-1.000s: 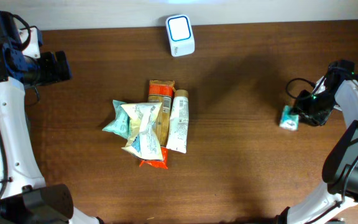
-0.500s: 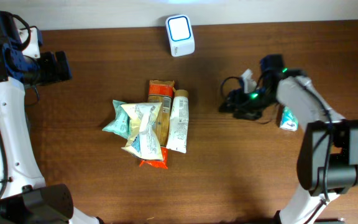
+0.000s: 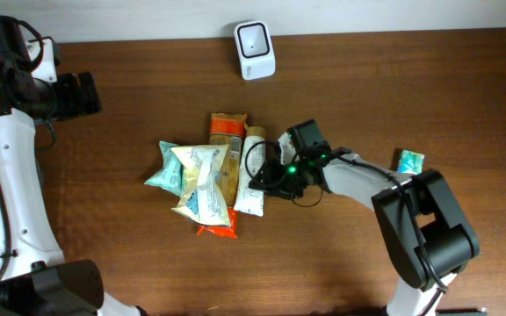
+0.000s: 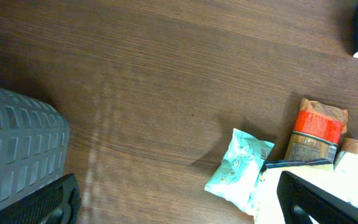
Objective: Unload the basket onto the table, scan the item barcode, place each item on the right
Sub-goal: 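Grasp the white tube from the pile with right gripper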
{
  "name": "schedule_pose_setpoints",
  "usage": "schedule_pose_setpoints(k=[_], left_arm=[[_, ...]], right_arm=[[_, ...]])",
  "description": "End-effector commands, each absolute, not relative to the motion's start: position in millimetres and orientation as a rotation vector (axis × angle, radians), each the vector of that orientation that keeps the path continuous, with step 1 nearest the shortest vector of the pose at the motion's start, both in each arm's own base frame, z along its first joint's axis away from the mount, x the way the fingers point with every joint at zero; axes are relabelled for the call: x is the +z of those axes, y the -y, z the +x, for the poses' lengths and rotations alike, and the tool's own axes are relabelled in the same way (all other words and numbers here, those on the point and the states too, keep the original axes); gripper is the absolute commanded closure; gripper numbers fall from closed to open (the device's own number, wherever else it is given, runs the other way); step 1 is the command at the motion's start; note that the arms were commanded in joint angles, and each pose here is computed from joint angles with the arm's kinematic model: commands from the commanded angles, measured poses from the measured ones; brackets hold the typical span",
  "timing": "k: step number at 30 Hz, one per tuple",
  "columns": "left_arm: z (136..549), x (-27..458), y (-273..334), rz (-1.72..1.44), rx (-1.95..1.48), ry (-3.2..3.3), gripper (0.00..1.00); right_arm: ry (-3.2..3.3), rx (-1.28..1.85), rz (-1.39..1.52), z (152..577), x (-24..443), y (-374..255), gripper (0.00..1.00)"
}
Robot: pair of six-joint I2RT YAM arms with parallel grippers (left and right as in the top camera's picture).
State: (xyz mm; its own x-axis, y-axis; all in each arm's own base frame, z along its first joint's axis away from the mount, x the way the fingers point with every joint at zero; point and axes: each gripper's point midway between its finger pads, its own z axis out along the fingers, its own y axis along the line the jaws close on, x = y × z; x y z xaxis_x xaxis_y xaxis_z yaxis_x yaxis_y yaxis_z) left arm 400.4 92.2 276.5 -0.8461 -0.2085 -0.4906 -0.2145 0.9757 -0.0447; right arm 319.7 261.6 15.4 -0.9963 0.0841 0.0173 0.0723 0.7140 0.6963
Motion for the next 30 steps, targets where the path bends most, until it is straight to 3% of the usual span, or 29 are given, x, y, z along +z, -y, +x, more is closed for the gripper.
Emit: schedule_pose_setpoints(k=[1,4,7,12,16,26,28,30], left_arm=[[400,279,-93,-0.290,0.020,-2.603,0.01],[400,279,-93,-0.290,0.020,-2.603,0.01],[400,279,-93,-0.290,0.020,-2.603,0.01],[400,279,-93,-0.290,0.020,-2.603,0.01],[400,279,-93,-0.290,0.020,-2.603,0.01],[400,279,-93,-0.290,0.020,-2.603,0.01],[400,279,-93,-0.290,0.020,-2.603,0.01],[400,279,-93,-0.290,0.020,-2.603,0.01]], right_arm=[[-2.919,1.037,0.207,318,4,-256,0.77],[-2.915,1.059,0.198,318,8,-258,0.96],[-2.889,1.019,0.049,327,29,-259,0.96],[-2.955,0.515,-0.230,342,79,-223,0.96],[-2.937,0.165,-0.490,337,73,-206,0.96],[-3.161,0.369,-0.455,314,12,-221,0.96],[-3.178,0.386,-0.434,313,8,-219,0.87],[-3.207,0.389,-0.424,312,-3,-218,0.85]])
